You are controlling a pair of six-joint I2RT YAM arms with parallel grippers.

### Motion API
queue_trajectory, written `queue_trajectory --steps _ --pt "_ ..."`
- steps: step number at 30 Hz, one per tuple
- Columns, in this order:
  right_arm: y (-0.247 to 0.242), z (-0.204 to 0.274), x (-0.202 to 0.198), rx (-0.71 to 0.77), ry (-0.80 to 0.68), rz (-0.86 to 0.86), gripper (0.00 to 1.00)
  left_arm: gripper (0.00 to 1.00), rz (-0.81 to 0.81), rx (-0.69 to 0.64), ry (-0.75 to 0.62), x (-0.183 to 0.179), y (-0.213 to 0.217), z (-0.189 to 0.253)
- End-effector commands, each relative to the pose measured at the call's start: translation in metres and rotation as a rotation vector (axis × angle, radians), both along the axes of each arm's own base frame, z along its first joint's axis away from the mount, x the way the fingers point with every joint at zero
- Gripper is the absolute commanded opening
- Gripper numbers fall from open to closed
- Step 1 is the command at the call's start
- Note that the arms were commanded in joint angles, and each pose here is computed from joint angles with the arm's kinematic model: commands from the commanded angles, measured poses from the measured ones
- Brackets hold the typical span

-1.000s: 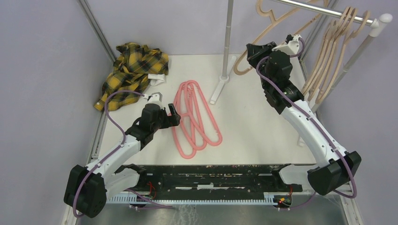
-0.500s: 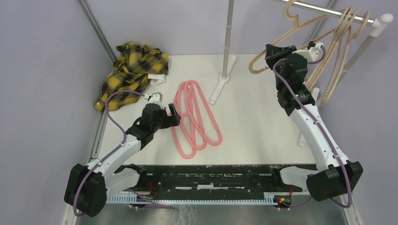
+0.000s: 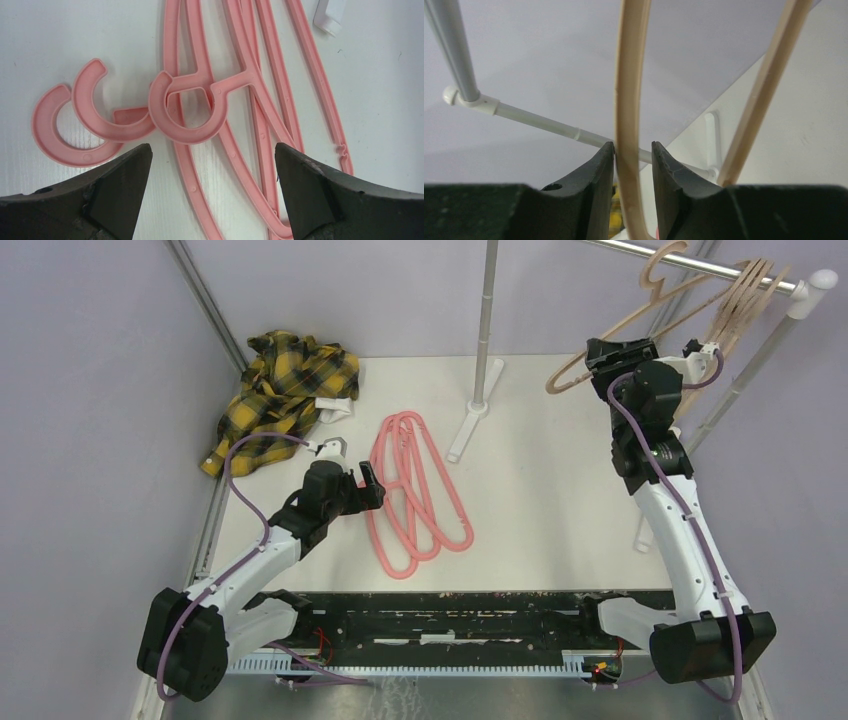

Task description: Organize the hangers

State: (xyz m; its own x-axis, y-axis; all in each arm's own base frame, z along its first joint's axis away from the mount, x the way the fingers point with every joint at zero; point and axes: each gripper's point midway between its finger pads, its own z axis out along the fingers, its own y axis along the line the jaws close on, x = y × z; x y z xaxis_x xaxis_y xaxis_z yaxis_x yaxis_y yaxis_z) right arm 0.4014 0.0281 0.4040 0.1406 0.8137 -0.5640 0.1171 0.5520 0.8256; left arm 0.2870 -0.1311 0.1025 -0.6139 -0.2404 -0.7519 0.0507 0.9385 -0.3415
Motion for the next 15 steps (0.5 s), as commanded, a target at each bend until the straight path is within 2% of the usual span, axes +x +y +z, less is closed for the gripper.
queue_trajectory --steps 1,7,15 --pt "0.003 0.025 -0.016 -0.02 -0.047 0.034 0.6 0.99 0.011 -0.055 -0.05 0.009 -0.007 0.017" --pt "-0.007 0.055 -0.055 -0.131 -0.077 0.02 0.74 0.99 0.013 -0.051 -0.046 0.009 -0.006 0.015" --pt "-0.01 0.118 -0.118 -0.276 -0.252 0.031 0.77 0.99 0.013 -0.047 -0.039 0.01 -0.007 0.012"
